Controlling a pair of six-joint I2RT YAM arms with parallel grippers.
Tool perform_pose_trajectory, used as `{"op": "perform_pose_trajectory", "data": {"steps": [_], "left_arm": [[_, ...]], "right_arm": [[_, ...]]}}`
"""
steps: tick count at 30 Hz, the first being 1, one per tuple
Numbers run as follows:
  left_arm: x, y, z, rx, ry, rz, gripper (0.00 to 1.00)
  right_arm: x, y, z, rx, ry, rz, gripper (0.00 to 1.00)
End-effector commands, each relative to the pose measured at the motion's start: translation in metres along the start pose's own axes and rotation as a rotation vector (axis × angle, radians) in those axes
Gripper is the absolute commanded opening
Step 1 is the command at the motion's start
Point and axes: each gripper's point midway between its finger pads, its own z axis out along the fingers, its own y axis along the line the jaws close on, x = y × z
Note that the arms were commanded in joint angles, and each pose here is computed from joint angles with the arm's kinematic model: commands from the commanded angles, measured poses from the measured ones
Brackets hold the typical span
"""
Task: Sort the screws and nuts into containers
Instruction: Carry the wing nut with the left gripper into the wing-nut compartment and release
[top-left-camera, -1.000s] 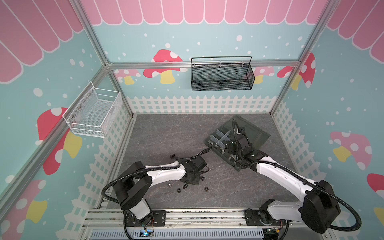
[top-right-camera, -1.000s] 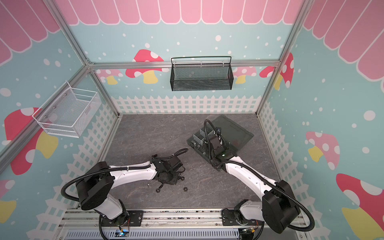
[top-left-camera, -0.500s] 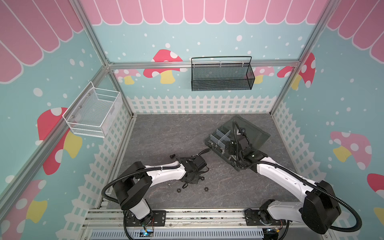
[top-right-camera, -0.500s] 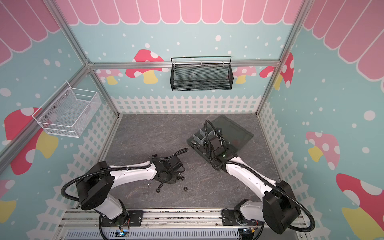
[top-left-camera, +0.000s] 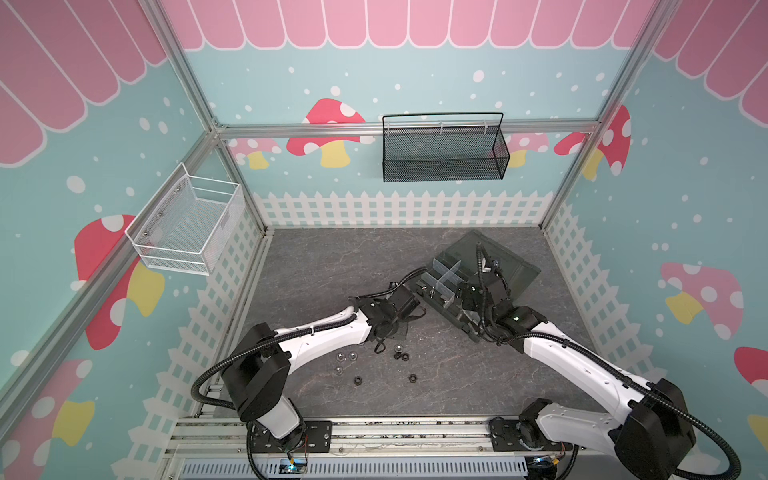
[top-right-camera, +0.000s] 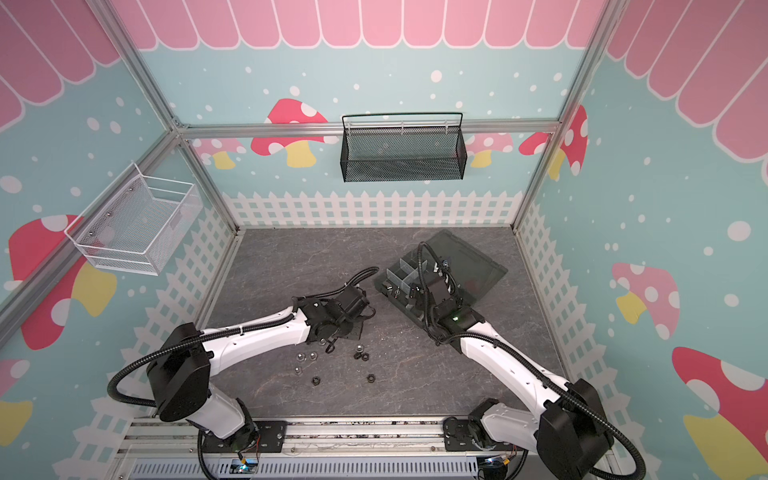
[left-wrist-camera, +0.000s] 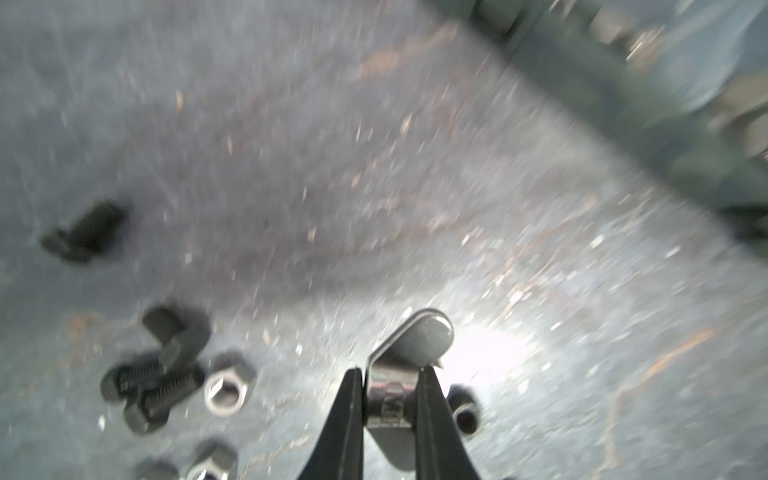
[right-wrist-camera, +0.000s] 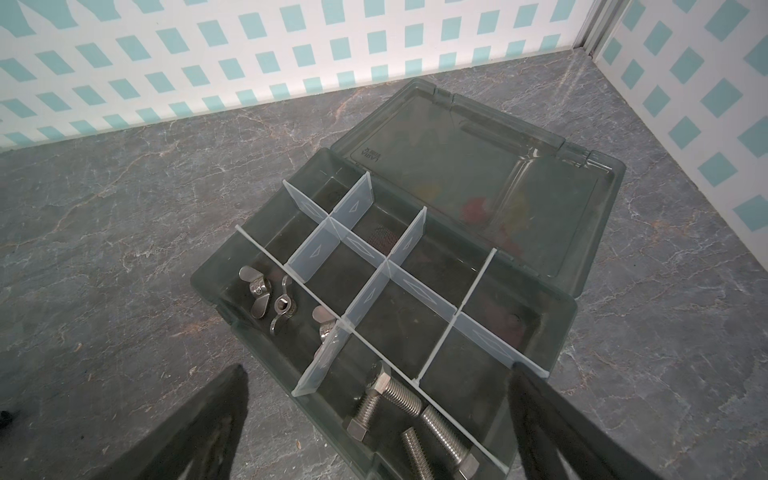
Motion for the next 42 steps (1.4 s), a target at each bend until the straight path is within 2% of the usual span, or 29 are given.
{"op": "perform_pose_trajectory", "data": {"steps": [1, 9, 15, 33, 42], "left_arm": [[-0.039, -0.018, 0.004, 0.037, -0.078, 0.023, 0.10], [-0.093, -0.059, 0.029, 0.126, -0.111, 0.037, 0.10], [-0.111, -0.084, 0.050, 0.176, -0.104, 0.050, 0.11], [-0.101, -0.108, 0.091, 0.238, -0.018, 0.035, 0.14], [-0.098, -0.108, 0.091, 0.247, -0.004, 0.022, 0.25]], "right_arm": [[-0.003, -0.011, -0.006, 0.023, -0.029, 0.053, 0.98], [-0.005, -0.020, -0.018, 0.019, -0.056, 0.098, 0.98], [-0.007, -0.023, -0.025, 0.007, -0.075, 0.117, 0.98], [0.001, -0.020, -0.019, 0.001, -0.044, 0.103, 0.98], [0.003, -0.016, -0.016, -0.006, -0.032, 0.098, 0.98]]}}
